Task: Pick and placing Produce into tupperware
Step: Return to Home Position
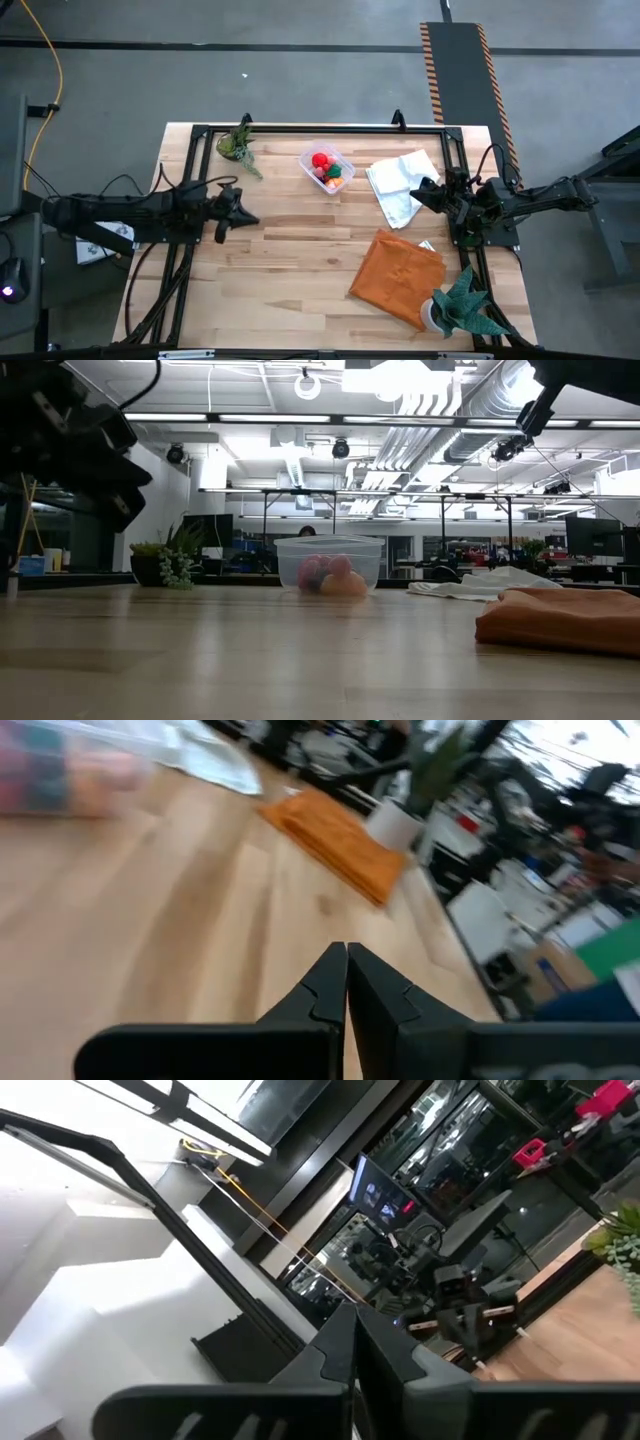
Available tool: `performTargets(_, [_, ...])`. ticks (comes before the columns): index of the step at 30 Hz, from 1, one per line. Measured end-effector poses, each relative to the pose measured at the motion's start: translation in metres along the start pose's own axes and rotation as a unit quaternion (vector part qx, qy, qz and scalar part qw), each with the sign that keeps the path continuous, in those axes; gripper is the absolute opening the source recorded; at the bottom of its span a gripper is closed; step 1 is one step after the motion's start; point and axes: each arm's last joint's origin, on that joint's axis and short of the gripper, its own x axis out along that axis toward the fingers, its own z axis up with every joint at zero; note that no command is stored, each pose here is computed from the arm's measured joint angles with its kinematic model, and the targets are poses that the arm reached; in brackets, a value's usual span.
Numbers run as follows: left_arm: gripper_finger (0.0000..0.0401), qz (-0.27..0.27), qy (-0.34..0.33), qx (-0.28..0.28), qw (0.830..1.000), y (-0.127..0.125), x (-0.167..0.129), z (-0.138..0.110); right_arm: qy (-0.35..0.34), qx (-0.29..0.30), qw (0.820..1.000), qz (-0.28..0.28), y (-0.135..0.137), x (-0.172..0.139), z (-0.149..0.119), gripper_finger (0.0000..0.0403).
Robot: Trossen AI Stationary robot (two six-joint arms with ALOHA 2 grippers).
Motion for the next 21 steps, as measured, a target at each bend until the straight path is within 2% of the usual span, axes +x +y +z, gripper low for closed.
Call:
performTargets(9, [0.0002,-0.065,-0.019,0.026,0.997,-0.015,-0.005,0.001,-0.011,-0.054,0.998,0.022,0.004,-0.003,0.004,0.0])
performTargets(13, [0.0003,-0.074,-0.04,0.033,0.996,-0.017,-0.009,0.003,-0.035,-0.114,0.992,0.051,0.01,-0.009,0.011,0.0])
performTargets(17, [0.0001,-0.077,-0.044,0.034,0.995,-0.018,-0.009,0.004,-0.073,-0.181,0.98,0.044,0.013,-0.015,0.017,0.0])
performTargets(21, [0.0003,-0.077,-0.045,0.034,0.995,-0.018,-0.009,0.004,-0.083,-0.214,0.972,0.045,0.014,-0.019,0.02,0.0])
